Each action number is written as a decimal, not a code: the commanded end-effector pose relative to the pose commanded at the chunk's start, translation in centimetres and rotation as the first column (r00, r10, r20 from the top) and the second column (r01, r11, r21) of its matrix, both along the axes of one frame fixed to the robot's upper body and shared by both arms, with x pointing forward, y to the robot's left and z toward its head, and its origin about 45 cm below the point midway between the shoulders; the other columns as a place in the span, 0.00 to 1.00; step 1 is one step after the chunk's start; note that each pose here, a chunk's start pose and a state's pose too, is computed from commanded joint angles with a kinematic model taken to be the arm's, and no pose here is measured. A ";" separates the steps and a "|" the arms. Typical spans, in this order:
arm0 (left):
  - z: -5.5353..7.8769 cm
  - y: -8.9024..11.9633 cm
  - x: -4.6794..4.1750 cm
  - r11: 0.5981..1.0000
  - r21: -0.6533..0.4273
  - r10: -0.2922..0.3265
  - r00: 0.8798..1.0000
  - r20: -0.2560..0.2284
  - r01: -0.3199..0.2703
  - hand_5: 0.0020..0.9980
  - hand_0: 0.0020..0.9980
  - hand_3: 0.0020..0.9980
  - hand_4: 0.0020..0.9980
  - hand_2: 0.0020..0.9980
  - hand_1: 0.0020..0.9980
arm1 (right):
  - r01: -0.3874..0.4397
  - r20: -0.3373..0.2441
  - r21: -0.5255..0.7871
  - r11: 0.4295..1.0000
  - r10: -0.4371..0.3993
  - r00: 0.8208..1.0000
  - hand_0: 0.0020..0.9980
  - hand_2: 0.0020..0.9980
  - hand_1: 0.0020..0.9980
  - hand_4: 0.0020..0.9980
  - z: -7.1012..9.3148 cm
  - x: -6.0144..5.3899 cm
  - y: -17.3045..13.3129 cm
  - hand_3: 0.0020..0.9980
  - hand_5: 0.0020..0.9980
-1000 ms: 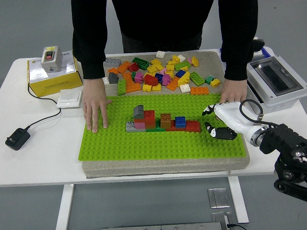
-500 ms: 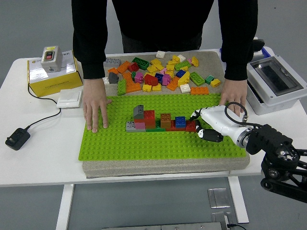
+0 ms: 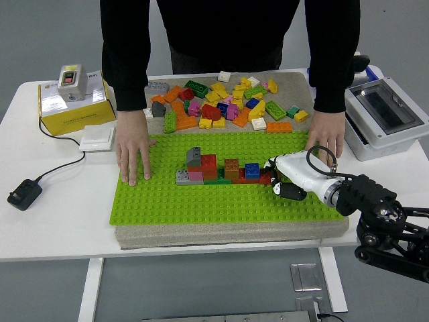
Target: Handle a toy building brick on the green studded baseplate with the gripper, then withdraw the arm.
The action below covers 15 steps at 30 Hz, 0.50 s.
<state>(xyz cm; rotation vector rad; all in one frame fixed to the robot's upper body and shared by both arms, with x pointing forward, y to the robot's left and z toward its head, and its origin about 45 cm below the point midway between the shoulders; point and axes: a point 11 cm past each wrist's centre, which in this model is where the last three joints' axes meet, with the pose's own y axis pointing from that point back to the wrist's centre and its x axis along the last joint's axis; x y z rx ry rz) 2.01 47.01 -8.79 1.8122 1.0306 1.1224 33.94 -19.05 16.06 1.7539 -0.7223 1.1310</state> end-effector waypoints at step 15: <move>-0.1 0.0 0.10 1.000 -0.003 0.001 1.000 0.014 -0.001 0.64 0.68 0.63 0.13 0.54 0.63 | -0.014 -0.015 -0.015 1.000 0.014 1.000 0.09 0.74 0.18 0.00 -0.9 -0.4 0.2 0.69 0.43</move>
